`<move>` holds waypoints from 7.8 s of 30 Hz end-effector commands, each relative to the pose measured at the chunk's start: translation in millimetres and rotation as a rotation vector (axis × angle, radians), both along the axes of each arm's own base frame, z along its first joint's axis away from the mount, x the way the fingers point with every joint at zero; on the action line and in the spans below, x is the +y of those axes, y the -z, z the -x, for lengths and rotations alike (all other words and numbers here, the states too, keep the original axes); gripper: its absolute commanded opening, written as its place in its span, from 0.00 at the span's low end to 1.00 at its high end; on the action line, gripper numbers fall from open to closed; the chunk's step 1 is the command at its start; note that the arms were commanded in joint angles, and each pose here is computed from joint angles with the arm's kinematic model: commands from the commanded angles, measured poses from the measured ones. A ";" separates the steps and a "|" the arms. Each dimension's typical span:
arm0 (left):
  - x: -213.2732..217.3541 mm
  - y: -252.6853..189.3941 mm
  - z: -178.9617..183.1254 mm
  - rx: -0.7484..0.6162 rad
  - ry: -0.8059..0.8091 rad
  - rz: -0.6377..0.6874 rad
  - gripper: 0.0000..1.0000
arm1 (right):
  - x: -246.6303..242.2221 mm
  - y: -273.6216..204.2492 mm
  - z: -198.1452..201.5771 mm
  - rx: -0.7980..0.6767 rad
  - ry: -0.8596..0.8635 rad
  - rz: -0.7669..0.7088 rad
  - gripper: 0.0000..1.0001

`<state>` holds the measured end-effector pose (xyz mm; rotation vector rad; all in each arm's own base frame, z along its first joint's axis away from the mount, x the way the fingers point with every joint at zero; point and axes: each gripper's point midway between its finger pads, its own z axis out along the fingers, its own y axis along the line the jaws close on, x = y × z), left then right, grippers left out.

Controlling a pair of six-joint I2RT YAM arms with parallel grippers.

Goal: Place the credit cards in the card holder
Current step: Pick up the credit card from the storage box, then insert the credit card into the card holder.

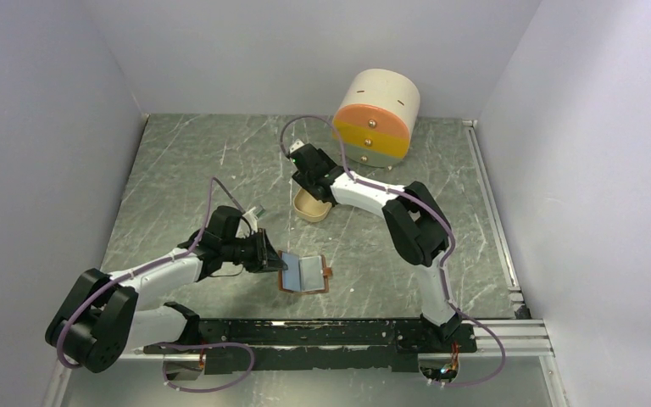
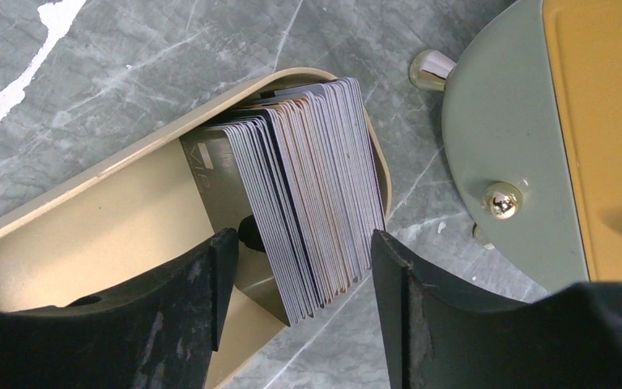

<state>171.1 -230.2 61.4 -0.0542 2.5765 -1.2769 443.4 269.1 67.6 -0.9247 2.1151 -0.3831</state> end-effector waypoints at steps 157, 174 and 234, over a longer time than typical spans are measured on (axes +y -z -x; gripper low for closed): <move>21.0 51.2 -0.4 0.110 -0.224 -0.068 0.16 | 23.8 47.2 290.5 0.727 0.311 -1.264 0.00; 20.4 50.4 -0.5 0.110 -0.222 -0.064 0.16 | 10.7 52.6 283.0 0.657 0.374 -1.231 0.00; 16.1 46.6 6.6 0.134 -0.220 -0.008 0.17 | 32.7 63.1 288.7 0.748 0.352 -1.298 0.22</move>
